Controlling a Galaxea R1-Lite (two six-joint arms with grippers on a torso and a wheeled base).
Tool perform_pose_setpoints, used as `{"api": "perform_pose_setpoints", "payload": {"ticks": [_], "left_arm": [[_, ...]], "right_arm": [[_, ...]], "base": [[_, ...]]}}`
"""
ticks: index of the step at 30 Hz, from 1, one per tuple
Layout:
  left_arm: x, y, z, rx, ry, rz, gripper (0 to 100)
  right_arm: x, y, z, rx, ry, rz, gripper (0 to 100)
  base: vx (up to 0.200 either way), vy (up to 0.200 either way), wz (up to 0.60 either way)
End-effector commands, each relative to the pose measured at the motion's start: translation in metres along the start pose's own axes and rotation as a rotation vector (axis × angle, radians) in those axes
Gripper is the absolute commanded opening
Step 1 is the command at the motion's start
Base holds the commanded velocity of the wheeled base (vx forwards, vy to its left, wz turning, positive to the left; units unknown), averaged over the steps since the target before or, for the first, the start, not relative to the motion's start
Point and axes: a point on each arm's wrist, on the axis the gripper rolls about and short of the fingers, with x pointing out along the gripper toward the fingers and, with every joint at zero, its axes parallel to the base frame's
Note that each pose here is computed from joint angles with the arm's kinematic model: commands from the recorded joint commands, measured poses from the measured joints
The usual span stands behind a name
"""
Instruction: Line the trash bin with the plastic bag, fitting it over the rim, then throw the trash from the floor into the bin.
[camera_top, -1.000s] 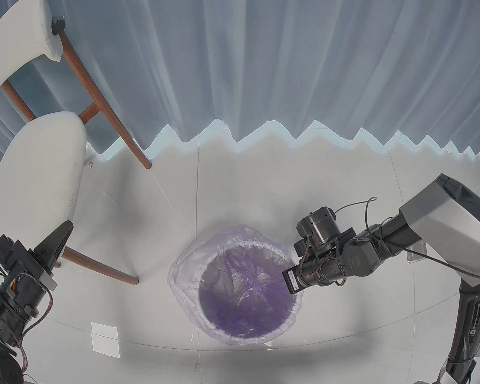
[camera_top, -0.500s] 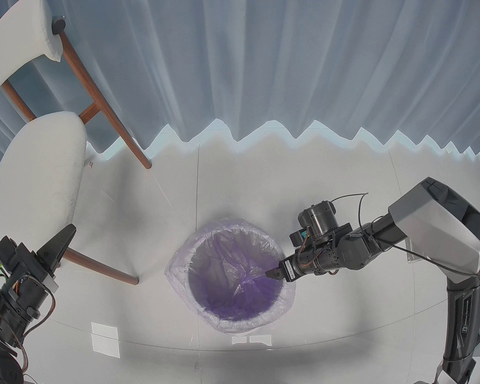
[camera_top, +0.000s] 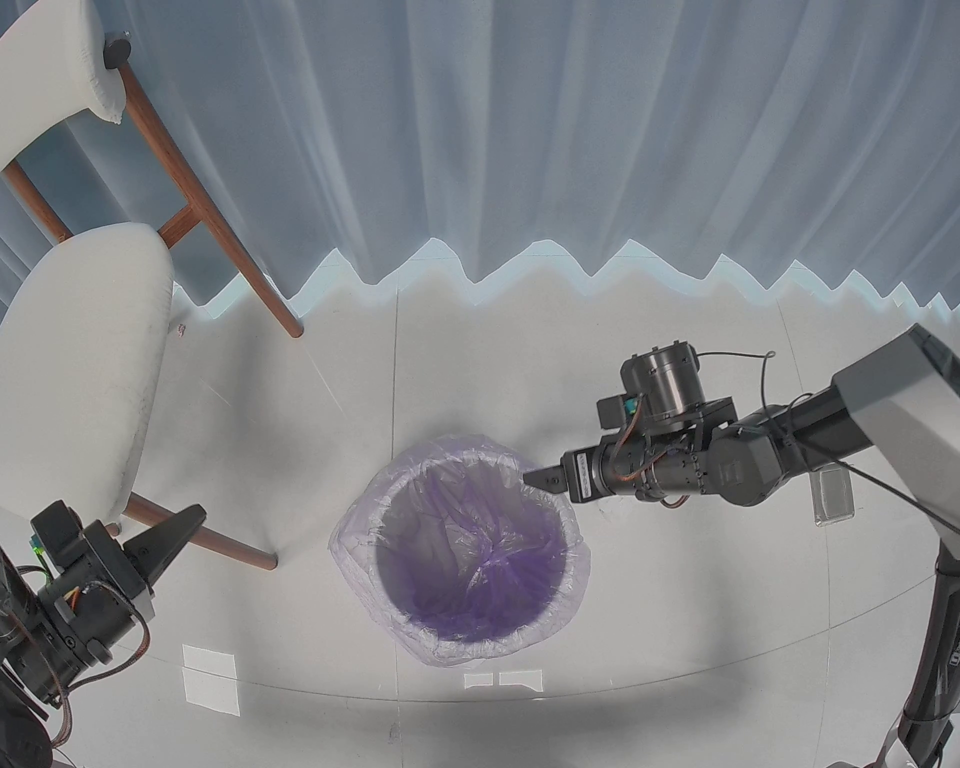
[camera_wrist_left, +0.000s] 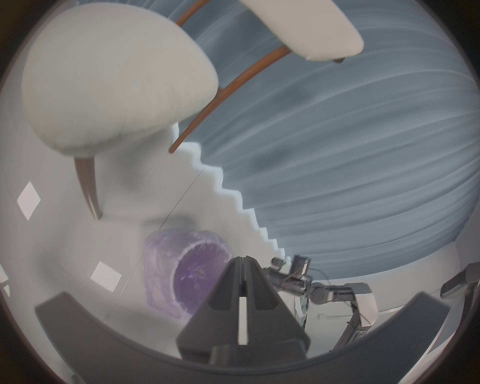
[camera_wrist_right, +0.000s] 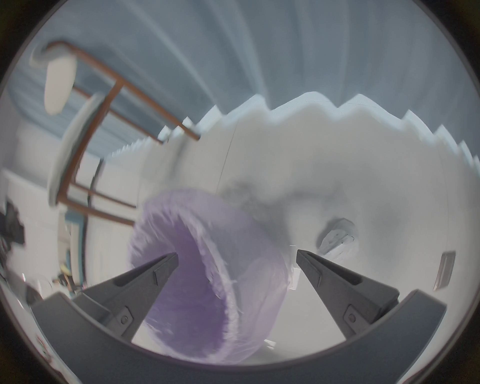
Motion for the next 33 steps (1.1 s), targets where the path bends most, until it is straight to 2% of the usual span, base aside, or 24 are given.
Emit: {"api": "perform_pose_setpoints", "payload": {"ticks": [1,2,3,4,5,6,7,8,13,16,17,20,23,29,30,33], "left_arm": [[0.024,0.015,-0.01,-0.055,0.121,0.107,0],[0.027,0.018,-0.01,-0.055,0.13,0.119,0],[0.035,0.021,-0.012,-0.061,0.151,0.135,0],[0.035,0.021,-0.012,-0.061,0.151,0.135,0],[0.047,0.024,-0.012,-0.068,0.168,0.15,0],[0.054,0.028,-0.013,-0.074,0.182,0.164,0],[0.054,0.028,-0.013,-0.074,0.182,0.164,0],[0.067,0.038,-0.016,-0.087,0.205,0.208,0],[0.096,0.069,-0.018,-0.135,0.211,0.295,0],[0.11,0.081,-0.02,-0.17,0.206,0.283,0],[0.118,0.089,-0.024,-0.192,0.207,0.254,0],[0.128,0.103,-0.032,-0.192,0.209,0.215,0],[0.135,0.12,-0.041,-0.182,0.235,0.259,0],[0.131,0.124,-0.043,-0.17,0.243,0.28,0],[0.13,0.124,-0.045,-0.166,0.249,0.287,100],[0.132,0.127,-0.049,-0.124,0.252,0.306,100]], "right_arm": [[-0.066,0.013,0.039,0.17,-0.17,0.032,100],[-0.074,0.015,0.041,0.215,-0.183,0.038,100],[-0.089,0.016,0.043,0.295,-0.207,0.041,100],[-0.089,0.016,0.043,0.295,-0.207,0.041,100],[-0.108,0.017,0.042,0.397,-0.231,0.033,100],[-0.12,0.018,0.039,0.442,-0.247,0.026,100],[-0.12,0.018,0.039,0.442,-0.247,0.026,100],[-0.139,0.018,0.033,0.479,-0.27,0.01,100],[-0.19,0.021,0.016,0.485,-0.319,0.023,100],[-0.202,0.02,0.012,0.488,-0.336,0.022,100],[-0.209,0.019,0.008,0.492,-0.345,0.021,100],[-0.218,0.017,0.0,0.495,-0.347,0.013,100],[-0.222,0.016,-0.01,0.497,-0.333,0.006,100],[-0.221,0.014,-0.025,0.5,-0.296,-0.006,100],[-0.22,0.014,-0.027,0.5,-0.3,-0.007,100],[-0.218,0.014,-0.027,0.491,-0.316,0.002,100]], "base": [[0.0,0.0,0.0],[0.0,0.0,0.0],[0.0,0.0,0.0],[0.0,0.0,0.0],[0.0,0.0,0.0],[0.0,0.0,0.0],[0.0,0.0,0.0],[0.0,0.0,0.0],[0.0,0.0,0.0],[0.0,0.0,0.0],[0.0,0.0,0.0],[0.0,0.0,0.0],[0.0,0.0,0.0],[0.0,0.0,0.0],[0.0,0.0,0.0],[0.0,0.0,0.0]]}}
